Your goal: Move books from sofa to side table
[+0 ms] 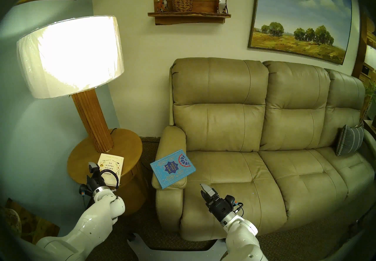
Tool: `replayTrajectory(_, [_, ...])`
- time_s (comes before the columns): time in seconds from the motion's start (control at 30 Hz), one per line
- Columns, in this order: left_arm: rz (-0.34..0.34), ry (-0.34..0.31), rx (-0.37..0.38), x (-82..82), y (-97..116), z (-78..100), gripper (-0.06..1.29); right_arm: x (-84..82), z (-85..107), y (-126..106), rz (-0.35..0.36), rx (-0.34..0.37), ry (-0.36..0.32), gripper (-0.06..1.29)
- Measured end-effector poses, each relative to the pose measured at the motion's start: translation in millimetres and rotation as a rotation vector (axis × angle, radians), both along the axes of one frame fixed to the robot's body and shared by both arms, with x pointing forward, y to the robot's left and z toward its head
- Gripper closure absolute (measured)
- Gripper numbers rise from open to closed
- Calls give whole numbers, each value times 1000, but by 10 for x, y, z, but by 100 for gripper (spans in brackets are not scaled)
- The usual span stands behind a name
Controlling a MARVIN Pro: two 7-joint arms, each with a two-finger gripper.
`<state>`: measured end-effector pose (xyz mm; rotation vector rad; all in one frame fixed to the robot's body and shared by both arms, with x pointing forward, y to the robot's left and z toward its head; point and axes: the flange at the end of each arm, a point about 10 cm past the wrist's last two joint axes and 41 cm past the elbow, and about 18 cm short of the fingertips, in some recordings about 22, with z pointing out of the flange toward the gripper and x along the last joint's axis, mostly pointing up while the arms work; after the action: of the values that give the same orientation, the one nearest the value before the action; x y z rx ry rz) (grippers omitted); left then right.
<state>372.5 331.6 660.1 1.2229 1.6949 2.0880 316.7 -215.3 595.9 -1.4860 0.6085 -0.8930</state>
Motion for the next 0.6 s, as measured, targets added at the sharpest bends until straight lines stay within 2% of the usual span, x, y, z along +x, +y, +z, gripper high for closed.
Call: replayTrajectory(0.6, [1,6,11,27,52,37,-3,0,0,0,0,0,0,-1])
